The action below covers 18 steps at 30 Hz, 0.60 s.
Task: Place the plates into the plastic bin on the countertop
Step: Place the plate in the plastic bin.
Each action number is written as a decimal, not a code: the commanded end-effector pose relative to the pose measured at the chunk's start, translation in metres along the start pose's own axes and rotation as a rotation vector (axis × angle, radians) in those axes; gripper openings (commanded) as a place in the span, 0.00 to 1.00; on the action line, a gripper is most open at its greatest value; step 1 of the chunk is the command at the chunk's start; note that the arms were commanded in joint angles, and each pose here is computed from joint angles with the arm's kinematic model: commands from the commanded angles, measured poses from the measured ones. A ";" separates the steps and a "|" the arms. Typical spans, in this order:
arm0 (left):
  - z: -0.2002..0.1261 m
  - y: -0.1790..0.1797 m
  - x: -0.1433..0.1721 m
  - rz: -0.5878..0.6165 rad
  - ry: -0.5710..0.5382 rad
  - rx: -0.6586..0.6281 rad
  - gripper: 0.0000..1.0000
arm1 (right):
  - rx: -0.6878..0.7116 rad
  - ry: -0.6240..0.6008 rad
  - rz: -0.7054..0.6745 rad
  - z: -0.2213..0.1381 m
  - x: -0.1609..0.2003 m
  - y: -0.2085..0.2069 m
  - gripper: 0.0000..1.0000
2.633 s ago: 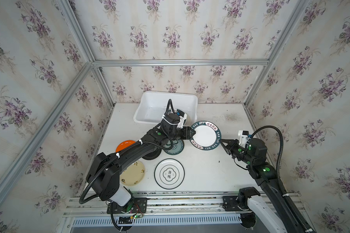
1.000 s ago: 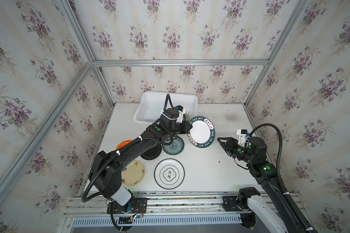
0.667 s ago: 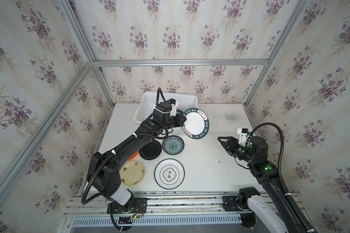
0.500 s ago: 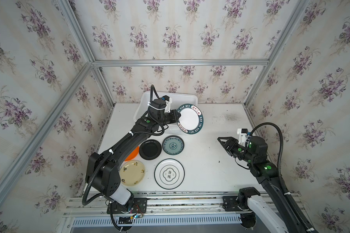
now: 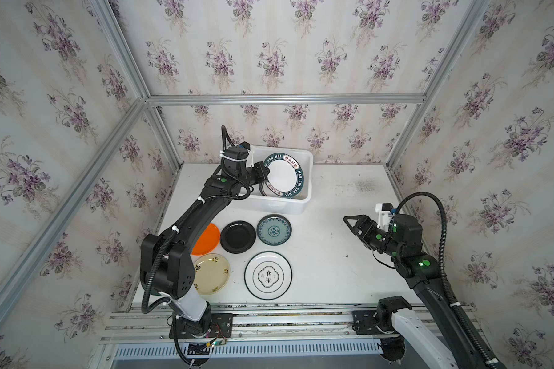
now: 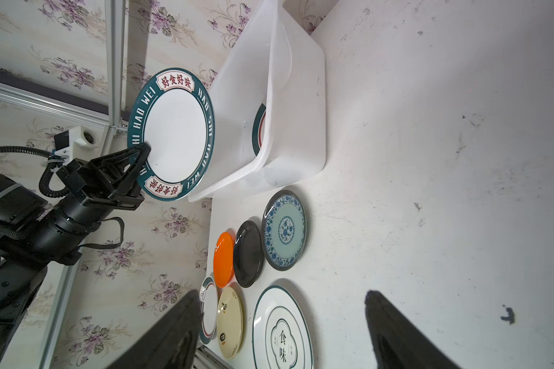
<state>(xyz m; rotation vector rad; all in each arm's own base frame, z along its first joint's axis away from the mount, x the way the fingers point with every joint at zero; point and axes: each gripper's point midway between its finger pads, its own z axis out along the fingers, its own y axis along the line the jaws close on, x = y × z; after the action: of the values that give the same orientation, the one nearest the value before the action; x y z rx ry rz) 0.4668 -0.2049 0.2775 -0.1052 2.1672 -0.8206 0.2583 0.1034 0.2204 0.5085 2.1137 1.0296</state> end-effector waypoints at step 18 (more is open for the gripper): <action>0.047 0.056 -0.028 0.103 0.040 -0.261 0.00 | -0.002 -0.056 -0.027 -0.010 -0.012 0.009 0.87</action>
<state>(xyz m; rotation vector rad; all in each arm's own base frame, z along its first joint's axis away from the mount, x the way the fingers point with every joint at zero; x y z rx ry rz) 0.5252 -0.1825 0.2446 -0.1259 2.2758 -0.5540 0.2579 0.0982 0.2287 0.5086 2.0907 1.0011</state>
